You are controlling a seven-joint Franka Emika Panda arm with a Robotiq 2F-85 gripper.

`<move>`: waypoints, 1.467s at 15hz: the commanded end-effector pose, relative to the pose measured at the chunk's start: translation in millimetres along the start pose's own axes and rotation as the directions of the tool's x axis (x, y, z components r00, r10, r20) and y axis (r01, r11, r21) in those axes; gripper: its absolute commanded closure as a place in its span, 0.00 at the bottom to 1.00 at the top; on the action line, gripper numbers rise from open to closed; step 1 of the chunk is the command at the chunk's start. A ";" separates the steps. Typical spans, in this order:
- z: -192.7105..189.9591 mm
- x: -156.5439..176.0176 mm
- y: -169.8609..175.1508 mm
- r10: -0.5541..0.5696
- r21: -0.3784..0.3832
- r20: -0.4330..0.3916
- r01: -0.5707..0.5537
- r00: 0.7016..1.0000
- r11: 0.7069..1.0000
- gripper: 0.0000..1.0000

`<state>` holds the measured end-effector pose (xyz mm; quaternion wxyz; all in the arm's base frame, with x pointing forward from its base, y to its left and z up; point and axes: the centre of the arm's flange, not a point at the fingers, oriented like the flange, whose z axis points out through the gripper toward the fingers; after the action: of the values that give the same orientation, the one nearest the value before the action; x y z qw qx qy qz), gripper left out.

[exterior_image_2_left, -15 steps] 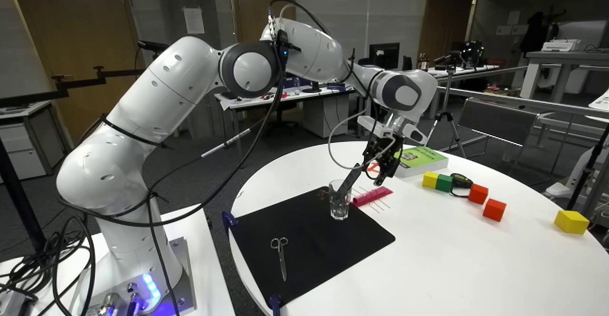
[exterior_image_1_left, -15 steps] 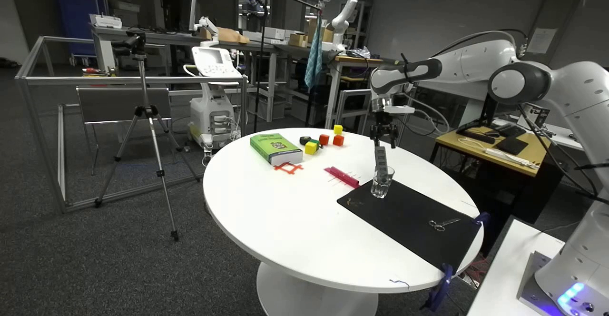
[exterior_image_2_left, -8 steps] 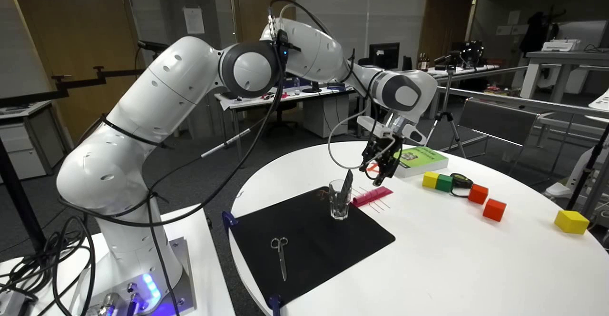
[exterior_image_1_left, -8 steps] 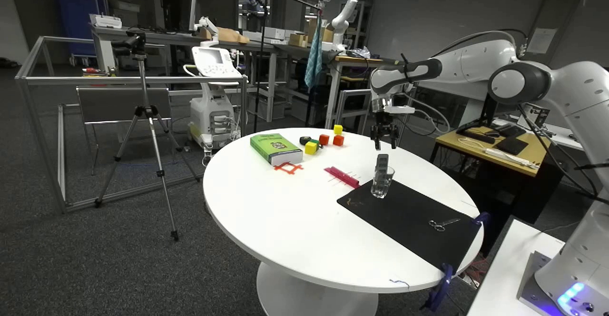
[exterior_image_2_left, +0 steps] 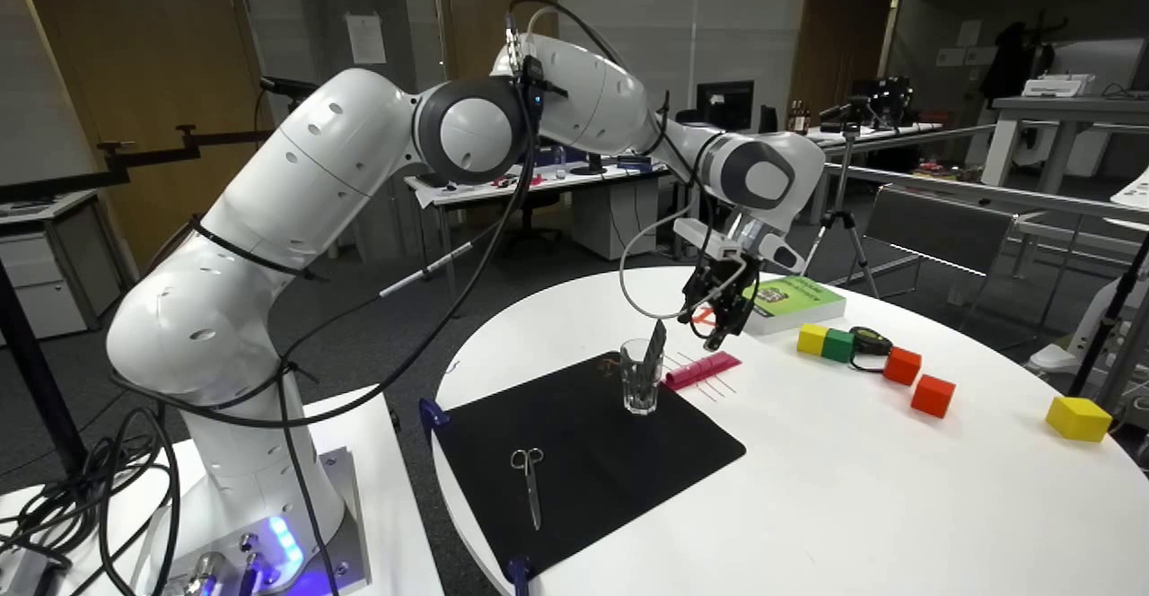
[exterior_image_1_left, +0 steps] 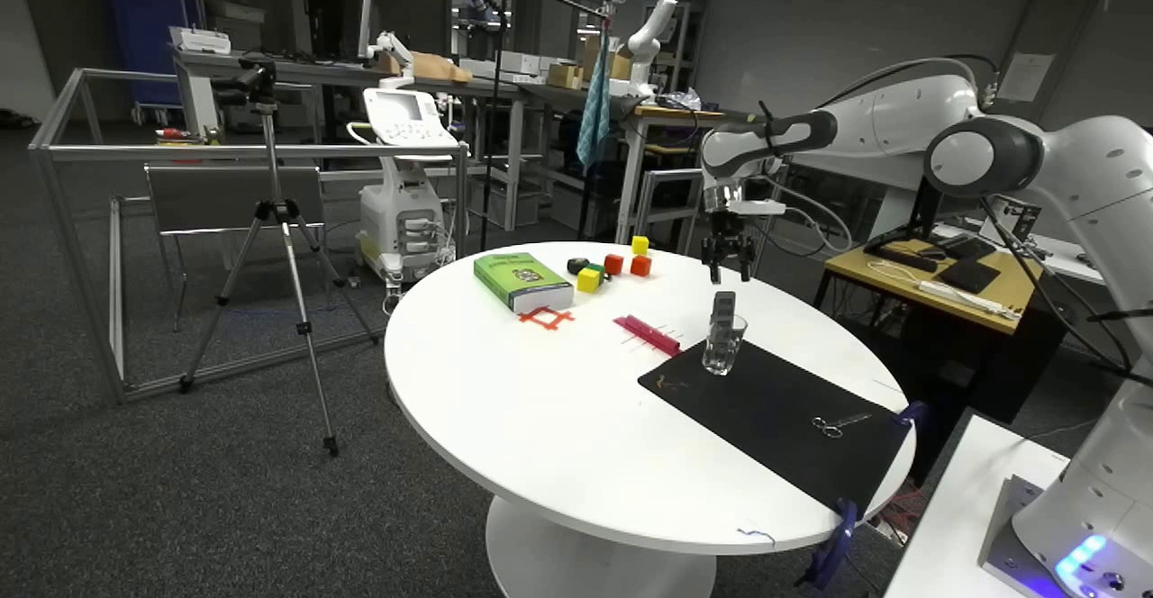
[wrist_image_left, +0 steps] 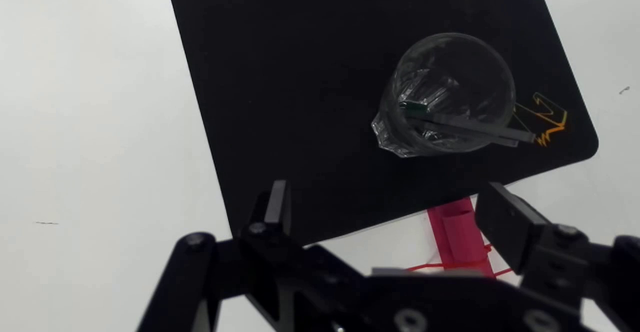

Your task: Lift the black object from the table and put it in the glass cup

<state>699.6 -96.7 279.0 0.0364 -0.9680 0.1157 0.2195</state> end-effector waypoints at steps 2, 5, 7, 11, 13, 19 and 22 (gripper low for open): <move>-21.6 -31.5 10.9 -0.032 0.025 -0.042 0.034 0.999 0.999 0.00; -44.6 -46.7 20.3 -0.051 0.049 -0.098 0.056 0.994 0.997 0.00; -57.0 -57.3 27.3 -0.064 0.061 -0.139 0.073 0.988 0.995 0.00; -76.8 -78.2 42.7 -0.082 0.148 -0.234 0.119 0.969 0.982 0.00; -82.1 -88.0 49.4 -0.088 0.222 -0.249 0.146 0.964 0.964 0.00; -77.2 -118.7 67.9 -0.130 0.333 -0.263 0.216 0.956 0.918 0.00; -58.6 -133.7 75.5 -0.167 0.300 -0.241 0.237 0.956 0.924 0.00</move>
<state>632.7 -153.0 390.9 0.2052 -0.9717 0.0692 0.0941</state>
